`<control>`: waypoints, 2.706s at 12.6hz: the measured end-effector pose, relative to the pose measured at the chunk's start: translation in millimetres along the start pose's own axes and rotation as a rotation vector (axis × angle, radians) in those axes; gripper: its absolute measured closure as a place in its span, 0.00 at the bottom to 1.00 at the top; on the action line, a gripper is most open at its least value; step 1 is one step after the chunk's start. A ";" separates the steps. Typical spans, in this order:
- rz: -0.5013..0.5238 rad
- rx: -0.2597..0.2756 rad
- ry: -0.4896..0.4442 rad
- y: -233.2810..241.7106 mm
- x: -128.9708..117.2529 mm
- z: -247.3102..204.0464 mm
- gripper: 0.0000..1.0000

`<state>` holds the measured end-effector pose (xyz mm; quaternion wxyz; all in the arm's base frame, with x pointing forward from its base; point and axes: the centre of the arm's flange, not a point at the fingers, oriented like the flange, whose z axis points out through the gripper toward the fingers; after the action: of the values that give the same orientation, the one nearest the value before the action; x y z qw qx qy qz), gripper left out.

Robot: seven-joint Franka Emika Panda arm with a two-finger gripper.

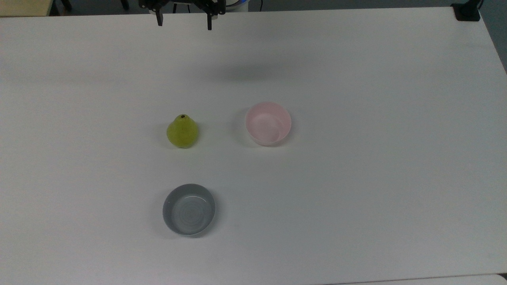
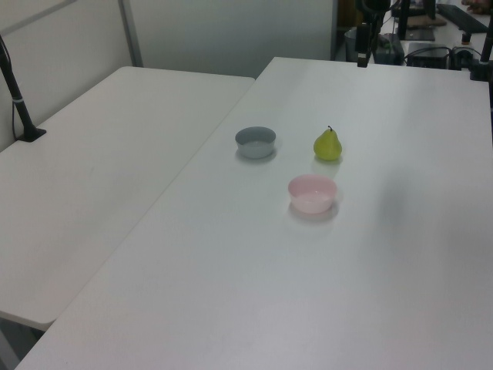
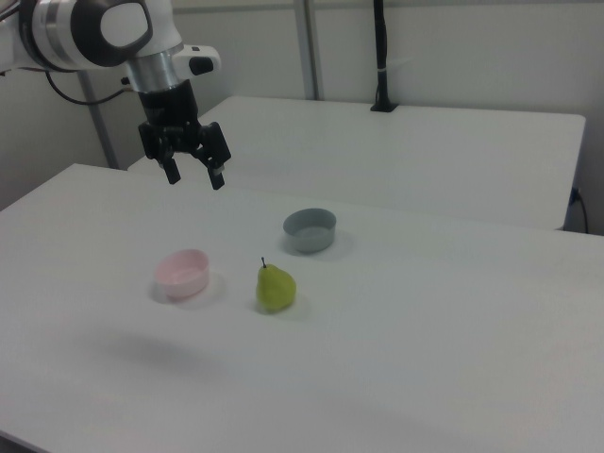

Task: Place the pear in the bowl
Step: 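Move the open gripper down over the yellow-green pear, then close the gripper around the pear's body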

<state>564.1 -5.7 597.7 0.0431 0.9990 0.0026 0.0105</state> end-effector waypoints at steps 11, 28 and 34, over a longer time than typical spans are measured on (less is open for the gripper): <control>-0.079 0.023 -0.019 -0.7 6.5 13.3 0.00; -0.168 0.053 -0.053 23.6 82.5 203.2 0.00; -0.119 0.011 -0.049 18.0 89.7 265.2 0.00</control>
<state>659.5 -45.9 337.0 0.0382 0.9973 0.0609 -0.0168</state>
